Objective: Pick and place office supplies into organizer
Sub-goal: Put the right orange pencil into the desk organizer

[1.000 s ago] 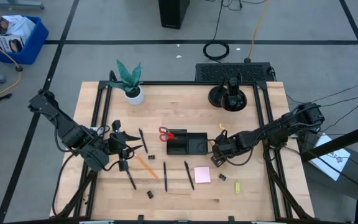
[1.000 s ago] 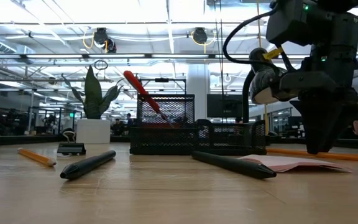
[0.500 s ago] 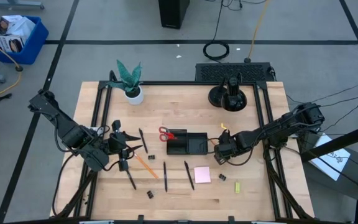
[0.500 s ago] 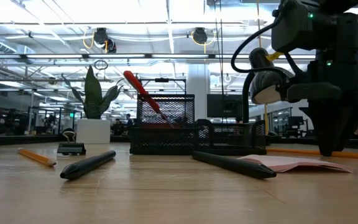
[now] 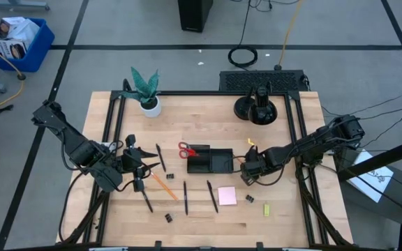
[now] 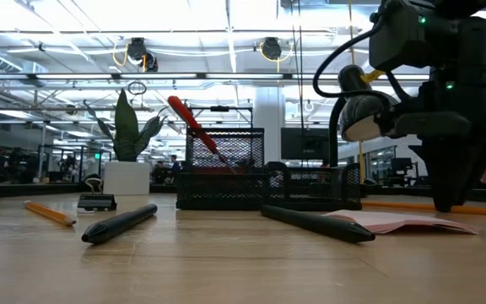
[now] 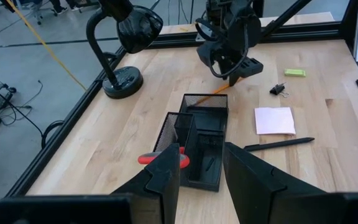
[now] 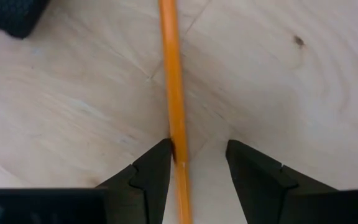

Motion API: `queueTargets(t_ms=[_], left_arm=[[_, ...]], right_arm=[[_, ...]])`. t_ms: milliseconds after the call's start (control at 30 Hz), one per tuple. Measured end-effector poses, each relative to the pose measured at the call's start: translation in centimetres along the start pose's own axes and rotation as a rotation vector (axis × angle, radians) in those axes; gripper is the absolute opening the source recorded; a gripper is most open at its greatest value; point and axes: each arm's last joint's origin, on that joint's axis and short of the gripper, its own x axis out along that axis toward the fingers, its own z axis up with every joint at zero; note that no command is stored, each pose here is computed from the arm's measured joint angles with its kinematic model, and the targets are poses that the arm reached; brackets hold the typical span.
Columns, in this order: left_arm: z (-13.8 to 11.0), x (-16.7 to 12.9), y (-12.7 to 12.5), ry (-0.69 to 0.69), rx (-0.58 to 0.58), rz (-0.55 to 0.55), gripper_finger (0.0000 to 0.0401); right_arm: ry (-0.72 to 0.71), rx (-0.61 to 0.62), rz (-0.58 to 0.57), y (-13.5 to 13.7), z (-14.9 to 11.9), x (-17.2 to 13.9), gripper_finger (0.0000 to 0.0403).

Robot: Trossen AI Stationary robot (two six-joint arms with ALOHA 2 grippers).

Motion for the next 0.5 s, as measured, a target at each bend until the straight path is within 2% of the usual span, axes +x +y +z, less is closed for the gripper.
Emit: queueTargets(t_ms=[100,500], left_arm=[[0.00,0.01,0.00,0.000,0.000,0.000,0.0127],[0.00,0.00,-0.01,0.000,-0.001,0.000,0.0127]], right_arm=[[-0.007,-0.050,0.002,0.02,0.03,-0.01,0.0155],[-0.032,-0.112,0.046,0.47,0.25,-0.04,0.0153]])
